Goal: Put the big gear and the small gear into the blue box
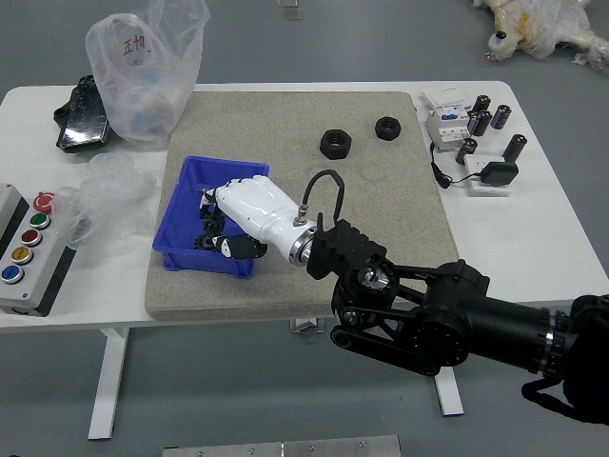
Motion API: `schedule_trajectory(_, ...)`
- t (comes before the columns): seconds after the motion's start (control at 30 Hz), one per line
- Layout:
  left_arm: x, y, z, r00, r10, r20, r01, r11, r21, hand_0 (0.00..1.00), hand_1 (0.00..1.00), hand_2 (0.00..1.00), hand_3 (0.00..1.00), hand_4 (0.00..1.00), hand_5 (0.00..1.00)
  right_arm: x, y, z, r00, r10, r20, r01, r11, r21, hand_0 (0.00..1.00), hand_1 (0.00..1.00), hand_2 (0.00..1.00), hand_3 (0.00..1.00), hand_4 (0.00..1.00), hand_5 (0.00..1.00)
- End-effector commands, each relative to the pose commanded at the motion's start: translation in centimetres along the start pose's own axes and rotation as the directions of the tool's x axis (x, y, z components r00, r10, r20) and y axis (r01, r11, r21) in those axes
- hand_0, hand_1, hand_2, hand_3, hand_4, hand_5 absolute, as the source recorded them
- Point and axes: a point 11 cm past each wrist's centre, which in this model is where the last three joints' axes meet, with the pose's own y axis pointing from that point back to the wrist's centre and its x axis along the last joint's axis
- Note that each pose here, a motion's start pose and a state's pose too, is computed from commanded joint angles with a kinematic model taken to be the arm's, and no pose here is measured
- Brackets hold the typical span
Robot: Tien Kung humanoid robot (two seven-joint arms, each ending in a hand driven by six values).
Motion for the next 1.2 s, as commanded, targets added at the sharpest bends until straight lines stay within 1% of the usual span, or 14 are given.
schedule_trajectory(0.1, 0.0, 0.0, 0.0, 1.000, -0.001, 0.000, 0.001, 1.000, 0.001, 0.729, 0.573, 0.541, 0.665, 0.684, 0.477, -0.1, 0.0, 0.4, 1.000, -0.003, 0.003, 0.003, 1.000, -0.014, 0.530, 0.777, 0.839, 0.756, 0.466, 0.238)
schedule_trajectory(0.13, 0.0, 0.0, -0.1, 1.000, -0.001, 0.000, 0.001, 1.000, 0.001, 0.729, 0.573, 0.541, 0.665, 0.683, 0.478, -0.1, 0.0, 0.5, 1.000, -0.003, 0.004, 0.003, 1.000, -0.017, 0.549, 0.807, 0.887, 0.880, 0.516, 0.214)
schedule_trajectory(0.3, -0.1, 0.0, 0.0, 1.000, -0.002, 0.001, 0.002, 1.000, 0.000, 0.729, 0.573, 0.541, 0.665, 0.683, 0.478, -0.2, 0.0, 0.7, 1.000, -0.003, 0.010, 0.004, 1.000, -0.025, 0.549, 0.807, 0.887, 0.880, 0.516, 0.214)
schedule_trajectory(0.33, -0.1, 0.0, 0.0, 1.000, -0.002, 0.001, 0.002, 1.000, 0.000, 0.729, 0.573, 0.541, 0.665, 0.682, 0.478, -0.1, 0.0, 0.7, 1.000, -0.002, 0.012, 0.002, 1.000, -0.024, 0.551, 0.813, 0.901, 0.897, 0.550, 0.226)
schedule_trajectory(0.43, -0.1, 0.0, 0.1, 1.000, -0.003, 0.001, 0.003, 1.000, -0.001, 0.729, 0.573, 0.541, 0.665, 0.682, 0.478, 0.1, 0.0, 0.7, 1.000, 0.007, 0.024, -0.007, 1.000, -0.023, 0.551, 0.813, 0.901, 0.897, 0.550, 0.226)
schedule_trajectory(0.57, -0.2, 0.0, 0.1, 1.000, -0.004, 0.000, 0.004, 1.000, -0.002, 0.729, 0.573, 0.541, 0.666, 0.682, 0.479, 1.5, 0.3, 1.8, 0.996, 0.052, 0.073, -0.049, 0.998, -0.046, 0.538, 0.806, 0.887, 0.871, 0.562, 0.234)
schedule_trajectory(0.7, -0.3, 0.0, 0.0, 1.000, -0.005, -0.003, 0.005, 1.000, -0.001, 0.729, 0.573, 0.541, 0.666, 0.682, 0.479, 3.3, 1.2, 4.0, 0.975, 0.122, 0.185, -0.107, 0.990, -0.088, 0.538, 0.806, 0.887, 0.871, 0.562, 0.234)
schedule_trajectory(0.73, -0.3, -0.1, -0.1, 1.000, -0.005, -0.004, 0.005, 1.000, -0.002, 0.729, 0.572, 0.540, 0.666, 0.680, 0.477, 3.7, 1.7, 4.7, 0.966, 0.141, 0.214, -0.122, 0.987, -0.100, 0.501, 0.762, 0.828, 0.844, 0.568, 0.225)
schedule_trajectory(0.87, -0.5, -0.1, -0.3, 1.000, -0.006, -0.011, 0.005, 1.000, -0.002, 0.729, 0.572, 0.540, 0.666, 0.680, 0.477, 5.1, 3.7, 7.8, 0.916, 0.225, 0.331, -0.181, 0.971, -0.158, 0.501, 0.762, 0.828, 0.844, 0.568, 0.225)
schedule_trajectory(0.9, -0.5, -0.1, -0.3, 1.000, -0.005, -0.013, 0.005, 1.000, -0.002, 0.729, 0.572, 0.540, 0.666, 0.680, 0.477, 5.5, 4.3, 8.6, 0.899, 0.248, 0.361, -0.196, 0.965, -0.173, 0.501, 0.762, 0.828, 0.844, 0.568, 0.225)
schedule_trajectory(0.93, -0.5, -0.1, -0.4, 1.000, -0.004, -0.013, 0.004, 1.000, -0.002, 0.729, 0.573, 0.540, 0.665, 0.680, 0.475, 5.7, 4.9, 9.3, 0.882, 0.267, 0.389, -0.209, 0.960, -0.184, 0.487, 0.728, 0.792, 0.834, 0.621, 0.217)
schedule_trajectory(1.1, -0.5, -0.2, -0.6, 1.000, 0.001, -0.013, -0.001, 1.000, -0.003, 0.729, 0.573, 0.540, 0.665, 0.680, 0.475, 7.2, 8.0, 12.2, 0.781, 0.348, 0.519, -0.268, 0.937, -0.225, 0.487, 0.728, 0.792, 0.834, 0.621, 0.217)
schedule_trajectory(1.13, -0.5, -0.2, -0.6, 1.000, 0.002, -0.012, -0.002, 1.000, -0.004, 0.729, 0.573, 0.540, 0.665, 0.679, 0.475, 7.4, 8.7, 12.7, 0.754, 0.363, 0.547, -0.281, 0.932, -0.231, 0.494, 0.705, 0.763, 0.796, 0.720, 0.274)
schedule_trajectory(1.2, -0.5, -0.2, -0.6, 1.000, 0.003, -0.011, -0.003, 1.000, -0.006, 0.729, 0.573, 0.540, 0.665, 0.679, 0.475, 7.8, 10.0, 13.6, 0.705, 0.390, 0.592, -0.303, 0.921, -0.246, 0.494, 0.705, 0.763, 0.796, 0.720, 0.274)
